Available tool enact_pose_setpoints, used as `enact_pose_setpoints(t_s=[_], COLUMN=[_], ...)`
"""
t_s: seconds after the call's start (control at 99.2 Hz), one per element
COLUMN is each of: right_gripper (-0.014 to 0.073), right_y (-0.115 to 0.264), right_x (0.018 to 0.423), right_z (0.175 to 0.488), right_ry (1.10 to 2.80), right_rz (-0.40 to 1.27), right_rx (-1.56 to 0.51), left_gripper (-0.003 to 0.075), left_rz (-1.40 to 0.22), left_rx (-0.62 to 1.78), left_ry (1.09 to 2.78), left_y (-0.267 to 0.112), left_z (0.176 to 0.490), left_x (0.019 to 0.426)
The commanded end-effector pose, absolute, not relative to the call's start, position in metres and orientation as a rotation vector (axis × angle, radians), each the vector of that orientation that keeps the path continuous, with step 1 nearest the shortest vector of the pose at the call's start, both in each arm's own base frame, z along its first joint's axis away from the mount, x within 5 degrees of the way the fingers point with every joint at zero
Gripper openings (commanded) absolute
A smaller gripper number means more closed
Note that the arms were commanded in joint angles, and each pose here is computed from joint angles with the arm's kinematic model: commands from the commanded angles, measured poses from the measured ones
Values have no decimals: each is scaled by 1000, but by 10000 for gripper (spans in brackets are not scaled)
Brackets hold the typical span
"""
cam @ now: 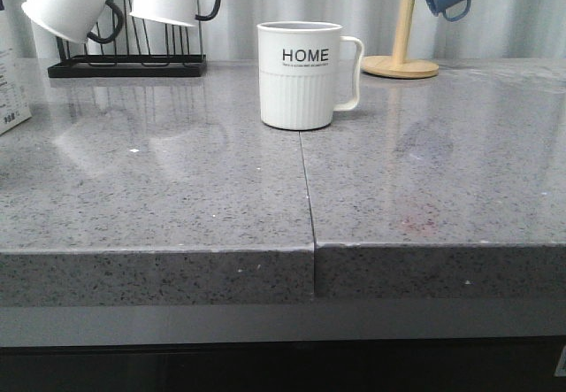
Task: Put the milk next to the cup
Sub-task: 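Reach the left gripper to the Pascual milk carton and grasp it, then carry the milk carton beside the HOME mug and lower it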
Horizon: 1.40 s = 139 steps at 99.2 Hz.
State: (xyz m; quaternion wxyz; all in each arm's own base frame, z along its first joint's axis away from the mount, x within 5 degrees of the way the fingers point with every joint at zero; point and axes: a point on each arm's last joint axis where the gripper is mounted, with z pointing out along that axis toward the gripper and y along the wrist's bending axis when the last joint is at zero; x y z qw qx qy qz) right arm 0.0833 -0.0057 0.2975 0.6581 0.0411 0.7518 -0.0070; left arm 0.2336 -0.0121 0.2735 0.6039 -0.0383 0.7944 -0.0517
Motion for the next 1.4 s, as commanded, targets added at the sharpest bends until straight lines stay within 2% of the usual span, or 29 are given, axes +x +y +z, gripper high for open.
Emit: enact_pose_setpoints(t_s=[0.0, 1.038, 1.139, 1.31, 1.391], right_gripper=[-120, -120, -120, -120, -120], right_y=[-5, -5, -5, -5, -5], right_x=[83, 84, 84, 84, 84], right_z=[313, 313, 313, 313, 313], right_ry=[1613, 1612, 1612, 1612, 1612], right_rz=[-17, -17, -17, -17, -17], right_rx=[74, 74, 74, 74, 74], left_gripper=[671, 662, 567, 274, 171], left_rz=[-98, -102, -102, -101, -101], left_rx=[-103, -99, -99, -99, -99], left_ry=[1708, 1720, 1710, 1696, 1690], left_y=[-6, -12, -12, -12, -12], left_z=[293, 292, 293, 294, 296], left_x=[245, 330, 330, 331, 331])
